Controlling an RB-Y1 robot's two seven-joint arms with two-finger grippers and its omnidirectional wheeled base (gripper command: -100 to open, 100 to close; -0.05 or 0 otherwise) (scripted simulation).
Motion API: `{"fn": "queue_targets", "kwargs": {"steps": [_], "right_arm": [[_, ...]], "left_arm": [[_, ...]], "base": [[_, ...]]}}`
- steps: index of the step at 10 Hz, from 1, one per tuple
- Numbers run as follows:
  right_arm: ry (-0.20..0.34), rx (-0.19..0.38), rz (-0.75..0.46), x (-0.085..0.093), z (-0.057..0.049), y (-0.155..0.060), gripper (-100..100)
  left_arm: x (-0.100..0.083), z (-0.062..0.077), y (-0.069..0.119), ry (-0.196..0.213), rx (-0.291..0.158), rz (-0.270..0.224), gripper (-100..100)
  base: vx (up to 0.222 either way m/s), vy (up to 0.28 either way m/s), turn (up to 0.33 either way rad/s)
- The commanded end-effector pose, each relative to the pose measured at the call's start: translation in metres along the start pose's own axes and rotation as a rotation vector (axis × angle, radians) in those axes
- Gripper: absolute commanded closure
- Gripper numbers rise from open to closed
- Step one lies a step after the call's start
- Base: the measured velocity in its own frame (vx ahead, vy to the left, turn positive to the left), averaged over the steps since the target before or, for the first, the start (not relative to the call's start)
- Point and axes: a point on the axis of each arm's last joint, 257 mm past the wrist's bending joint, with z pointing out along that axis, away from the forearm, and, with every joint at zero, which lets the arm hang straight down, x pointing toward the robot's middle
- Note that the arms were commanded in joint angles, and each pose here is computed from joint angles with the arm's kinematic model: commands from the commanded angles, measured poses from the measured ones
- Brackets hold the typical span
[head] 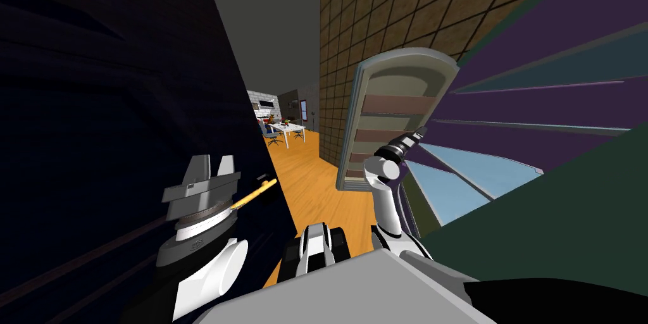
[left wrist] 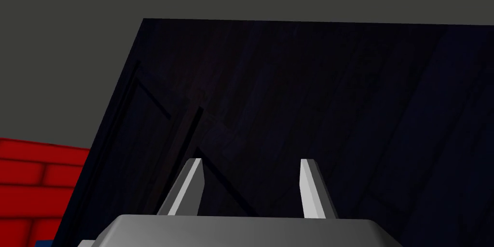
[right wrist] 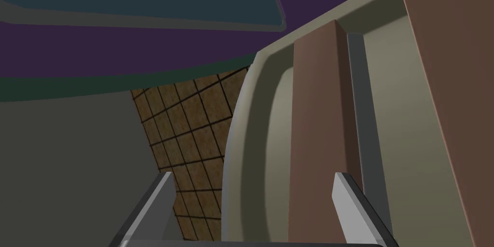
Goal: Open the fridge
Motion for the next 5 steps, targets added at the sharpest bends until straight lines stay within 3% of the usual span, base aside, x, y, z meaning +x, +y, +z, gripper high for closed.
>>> {"fn": "queue_targets", "kwargs": {"steps": [1, 5], "right_arm": [[0.051, 0.017, -0.014, 0.005, 0.008, -0.012, -100], [0.138, 0.034, -0.03, 0.014, 0.017, -0.031, -100]], "left_arm": [[0.0, 0.0, 0.0, 0.0, 0.0, 0.0, 0], [0.0, 0.0, 0.0, 0.0, 0.0, 0.0, 0]], "base": [[0.143, 0.028, -0.001], [0.149, 0.039, 0.0]]}}
